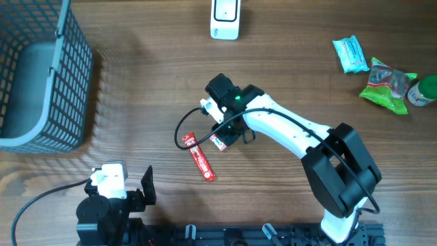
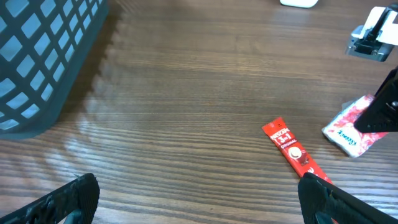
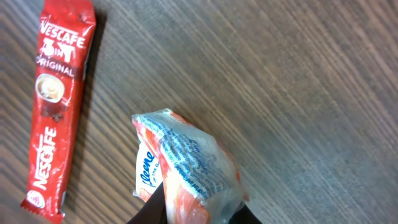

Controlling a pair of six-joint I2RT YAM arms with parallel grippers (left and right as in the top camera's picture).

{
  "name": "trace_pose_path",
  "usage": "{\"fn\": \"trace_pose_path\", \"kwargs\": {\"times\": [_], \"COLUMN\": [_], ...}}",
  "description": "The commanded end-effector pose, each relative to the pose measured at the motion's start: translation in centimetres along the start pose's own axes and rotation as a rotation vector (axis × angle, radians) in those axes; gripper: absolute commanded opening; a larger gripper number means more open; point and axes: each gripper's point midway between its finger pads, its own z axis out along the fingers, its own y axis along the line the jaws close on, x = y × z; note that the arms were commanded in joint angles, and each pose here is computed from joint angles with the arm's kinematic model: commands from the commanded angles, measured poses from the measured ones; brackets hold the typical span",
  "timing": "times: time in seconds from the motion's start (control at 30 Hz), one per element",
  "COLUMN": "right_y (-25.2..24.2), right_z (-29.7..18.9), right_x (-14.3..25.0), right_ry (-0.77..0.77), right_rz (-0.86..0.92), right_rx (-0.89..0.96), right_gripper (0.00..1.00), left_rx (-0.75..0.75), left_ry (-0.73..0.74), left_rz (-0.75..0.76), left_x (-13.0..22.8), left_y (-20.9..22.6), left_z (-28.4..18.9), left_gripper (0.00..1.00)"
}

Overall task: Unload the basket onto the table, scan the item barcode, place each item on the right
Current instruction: 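Lift the tissue pack and carry it up toward the scanner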

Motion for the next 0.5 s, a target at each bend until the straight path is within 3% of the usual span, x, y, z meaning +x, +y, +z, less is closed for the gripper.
{"fn": "trace_pose_path", "kwargs": {"times": [0.0,0.2,0.3,0.47], "right_y": [0.5,1.0,1.0,4.2], "right_z": [-0.5,-5.8,-8.5,-11.1], "right_x": [-0.5,-3.3,-4.5,-5.4], "right_ry": [0.001,-0.055,-0.079,-0.019], "right_rz": [0.010,0.163,0.456,0.812], "right_rx": [-0.035,-0.033,-0.052,-0.379], "right_gripper": [0.04,0.04,0.04,0.04], "left_rx": [-0.006,-0.006,-0.006,-0.006], "left_ry": [-0.002,-0.002,-0.002,-0.002], "left_rz": [-0.007,-0.007,-0.007,-0.007], "left_x": [0.1,0.1,0.1,0.1], "left_y": [0.1,0.1,0.1,0.1], "left_z": [0.1,0.1,0.1,0.1], "left_gripper": [1.00,1.00,1.00,1.00]}}
